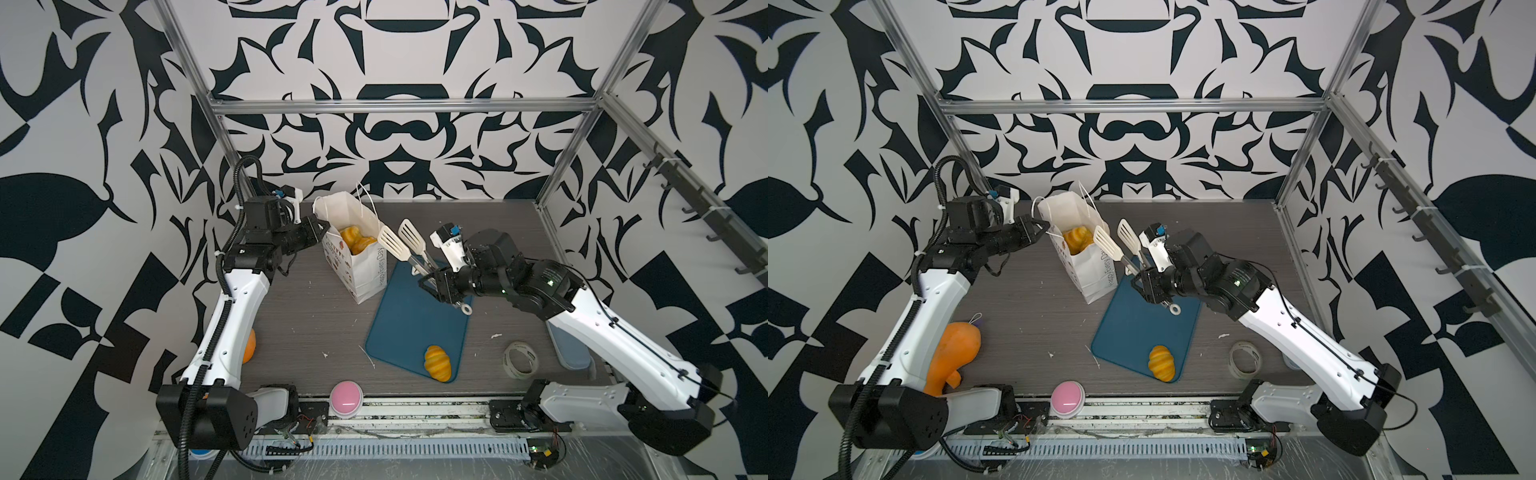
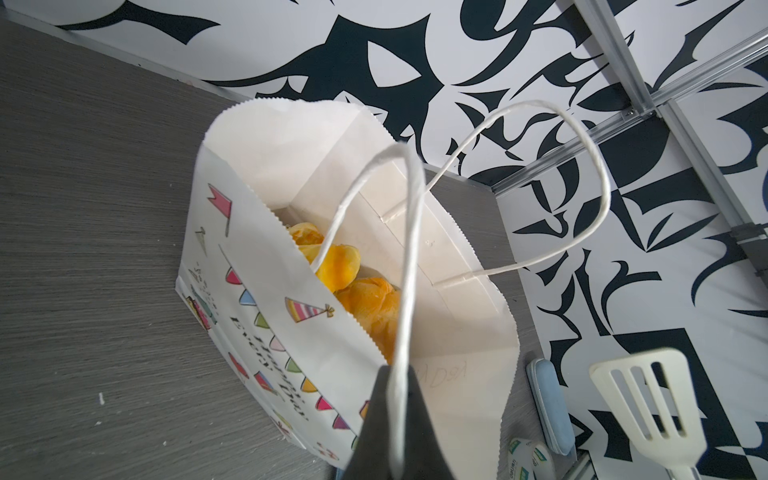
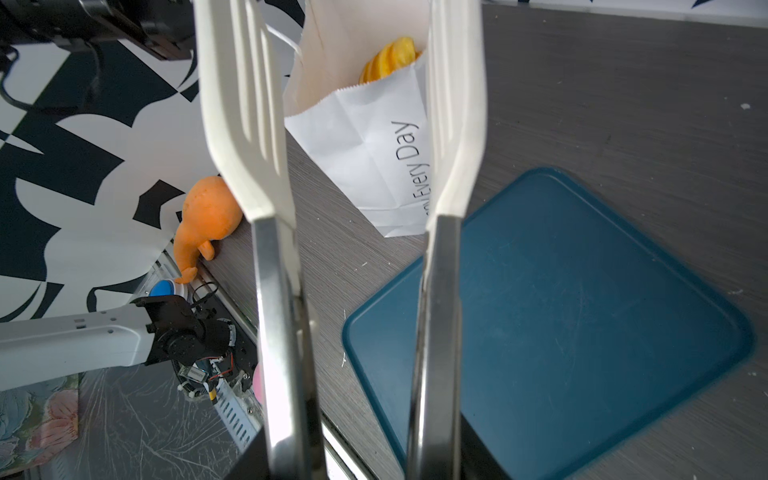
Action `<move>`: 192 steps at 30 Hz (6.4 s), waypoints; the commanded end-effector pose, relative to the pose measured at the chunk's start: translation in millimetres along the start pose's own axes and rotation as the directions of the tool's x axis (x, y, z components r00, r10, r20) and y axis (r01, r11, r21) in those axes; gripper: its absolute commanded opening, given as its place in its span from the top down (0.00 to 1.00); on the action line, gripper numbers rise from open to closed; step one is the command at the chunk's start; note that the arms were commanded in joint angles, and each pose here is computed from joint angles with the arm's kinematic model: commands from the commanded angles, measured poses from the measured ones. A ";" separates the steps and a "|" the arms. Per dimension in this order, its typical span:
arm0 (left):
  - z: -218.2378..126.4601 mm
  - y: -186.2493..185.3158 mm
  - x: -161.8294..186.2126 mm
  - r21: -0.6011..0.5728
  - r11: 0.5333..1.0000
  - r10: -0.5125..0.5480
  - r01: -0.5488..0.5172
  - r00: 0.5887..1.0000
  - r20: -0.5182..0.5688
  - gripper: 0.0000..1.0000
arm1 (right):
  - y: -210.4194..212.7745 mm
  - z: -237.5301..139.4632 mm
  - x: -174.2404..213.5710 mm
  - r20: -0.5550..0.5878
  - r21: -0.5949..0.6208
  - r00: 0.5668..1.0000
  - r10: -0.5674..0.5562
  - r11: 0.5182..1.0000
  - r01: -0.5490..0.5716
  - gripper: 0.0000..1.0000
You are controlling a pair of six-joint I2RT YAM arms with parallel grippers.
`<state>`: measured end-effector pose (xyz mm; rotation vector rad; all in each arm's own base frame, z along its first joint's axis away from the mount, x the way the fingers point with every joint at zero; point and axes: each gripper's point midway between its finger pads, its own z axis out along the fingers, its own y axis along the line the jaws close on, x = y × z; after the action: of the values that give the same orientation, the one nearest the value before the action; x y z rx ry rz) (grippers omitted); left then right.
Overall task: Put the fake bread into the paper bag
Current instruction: 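Raise the empty right tongs and move them over the striped roll on the tray, then lower the open right tongs around the striped golden roll and close them, then lift the striped roll with the right tongs and carry it to the bag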
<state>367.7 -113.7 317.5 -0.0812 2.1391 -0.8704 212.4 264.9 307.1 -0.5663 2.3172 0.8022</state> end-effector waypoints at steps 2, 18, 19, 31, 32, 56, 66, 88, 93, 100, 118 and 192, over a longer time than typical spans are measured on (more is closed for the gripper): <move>4.1 4.4 5.9 0.001 1.000 -0.017 0.017 1.000 -0.018 1.00 | -10.0 -6.6 17.2 -0.007 0.031 0.999 0.051 0.998 -0.050 0.51; 4.4 3.9 6.0 0.005 1.000 -0.018 0.018 1.000 -0.019 1.00 | -54.8 -1.3 128.4 -0.282 0.193 0.930 0.235 0.964 -0.185 0.52; 4.0 3.5 5.1 0.004 1.000 -0.017 0.018 1.000 -0.017 1.00 | -56.5 -2.3 133.6 -0.291 0.200 0.925 0.243 0.961 -0.190 0.52; 3.7 3.8 4.6 0.001 1.000 -0.015 0.015 1.000 -0.014 1.00 | -66.2 -1.1 191.3 -0.407 0.255 0.856 0.320 0.939 -0.230 0.52; 3.5 3.8 4.9 0.001 1.000 -0.017 0.017 1.000 -0.015 1.00 | -65.5 -1.3 193.5 -0.415 0.256 0.852 0.319 0.940 -0.227 0.52; 3.0 3.4 4.5 0.001 1.000 -0.014 0.014 1.000 -0.013 1.00 | -55.6 -19.3 258.6 -0.524 0.314 0.775 0.353 0.926 -0.210 0.52; 2.9 3.8 4.4 -0.001 1.000 -0.015 0.015 1.000 -0.013 1.00 | -51.4 -14.9 266.8 -0.551 0.301 0.766 0.333 0.935 -0.190 0.51; 3.0 3.4 4.3 0.001 1.000 -0.014 0.014 1.000 -0.012 1.00 | -42.5 -9.7 273.8 -0.586 0.270 0.753 0.299 0.948 -0.166 0.50; 3.1 3.8 4.9 0.000 1.000 -0.016 0.016 1.000 -0.014 1.00 | -43.3 -6.2 274.3 -0.593 0.277 0.751 0.290 0.949 -0.147 0.52; 3.9 4.2 4.6 0.000 1.000 -0.016 0.016 1.000 -0.014 1.00 | -42.9 -4.2 267.3 -0.574 0.276 0.770 0.278 0.951 -0.137 0.62; 4.1 3.7 5.4 0.004 1.000 -0.019 0.019 1.000 -0.017 1.00 | -26.7 8.2 206.0 -0.388 0.224 0.894 0.222 0.964 -0.142 0.65; 11.2 11.9 7.9 -0.018 1.000 -0.025 0.024 0.999 -0.036 1.00 | 62.7 4.2 -98.9 0.208 -0.183 0.978 -0.027 0.981 0.066 0.64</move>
<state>375.0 -114.4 305.0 -0.1024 2.1724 -0.8768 246.5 318.6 340.4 -0.5644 2.2457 0.9120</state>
